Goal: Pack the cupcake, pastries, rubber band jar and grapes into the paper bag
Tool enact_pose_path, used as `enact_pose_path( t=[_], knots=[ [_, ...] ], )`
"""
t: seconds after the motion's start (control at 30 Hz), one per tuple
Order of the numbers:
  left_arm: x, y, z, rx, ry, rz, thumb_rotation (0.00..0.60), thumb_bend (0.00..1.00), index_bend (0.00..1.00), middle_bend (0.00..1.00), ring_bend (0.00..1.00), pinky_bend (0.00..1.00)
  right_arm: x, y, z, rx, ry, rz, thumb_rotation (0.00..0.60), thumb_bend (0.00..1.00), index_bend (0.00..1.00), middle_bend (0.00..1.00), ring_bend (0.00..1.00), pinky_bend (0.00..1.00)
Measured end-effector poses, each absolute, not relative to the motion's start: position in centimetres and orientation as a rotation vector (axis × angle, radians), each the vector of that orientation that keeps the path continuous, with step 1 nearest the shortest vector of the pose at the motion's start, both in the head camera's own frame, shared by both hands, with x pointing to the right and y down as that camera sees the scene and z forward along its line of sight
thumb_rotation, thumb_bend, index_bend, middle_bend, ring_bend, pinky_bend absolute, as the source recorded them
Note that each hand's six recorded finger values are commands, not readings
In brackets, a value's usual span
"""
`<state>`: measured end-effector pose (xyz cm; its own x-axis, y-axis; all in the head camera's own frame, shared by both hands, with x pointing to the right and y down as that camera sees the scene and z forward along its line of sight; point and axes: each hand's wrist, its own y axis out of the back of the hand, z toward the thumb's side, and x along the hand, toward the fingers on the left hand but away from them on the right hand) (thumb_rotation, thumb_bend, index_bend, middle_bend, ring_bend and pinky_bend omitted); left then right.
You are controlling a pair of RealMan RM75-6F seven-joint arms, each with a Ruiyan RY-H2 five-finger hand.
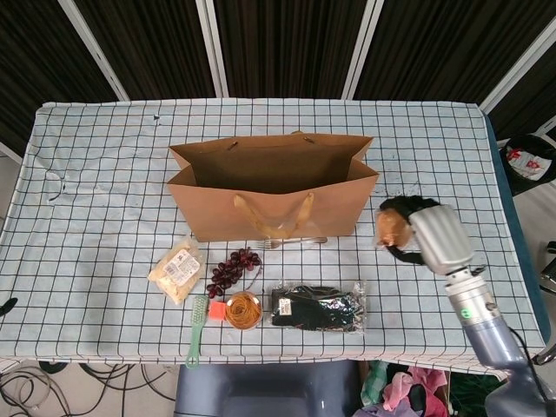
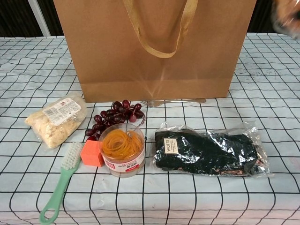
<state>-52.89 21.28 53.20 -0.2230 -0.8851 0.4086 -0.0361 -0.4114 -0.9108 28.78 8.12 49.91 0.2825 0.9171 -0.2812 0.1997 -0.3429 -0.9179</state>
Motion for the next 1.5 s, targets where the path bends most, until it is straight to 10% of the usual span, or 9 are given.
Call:
enact_pose_path(
  t=[0.4, 0.9, 1.2, 1.5],
  knots=[
    [-52.8, 21.2, 53.5, -1.402, 1.129, -1.71, 0.6, 0.11, 0.06, 0.04, 0.0, 0.01, 25.5, 1.3, 41.6, -1.723, -1.338, 0.645, 0.6, 0.3, 0.39, 0.39, 0.48, 0.44],
    [-53.5, 21.1, 52.9, -1.394, 1.158, -1.713, 0.6, 0.11, 0.06, 0.04, 0.0, 0.01, 14.4, -3.0, 48.4, -1.936, -1.219, 0.657, 0.6, 0.29, 0.39, 0.37, 0.46, 0.38],
    [-53.7, 21.3, 52.5, -1.391, 1.164, -1.705, 0.6, 0.11, 0.06, 0.04, 0.0, 0.01, 11.9, -2.2, 53.9, -1.977, -1.071, 0.865, 0.6, 0.13, 0.15, 0.07, 0.14, 0.24],
    [-53.7, 21.3, 52.6, -1.385, 1.158, -1.711, 0.6, 0.11, 0.06, 0.04, 0.0, 0.01, 12.9, -2.6, 53.7, -1.959, -1.075, 0.941, 0.6, 0.09, 0.08, 0.0, 0.11, 0.22]
  ],
)
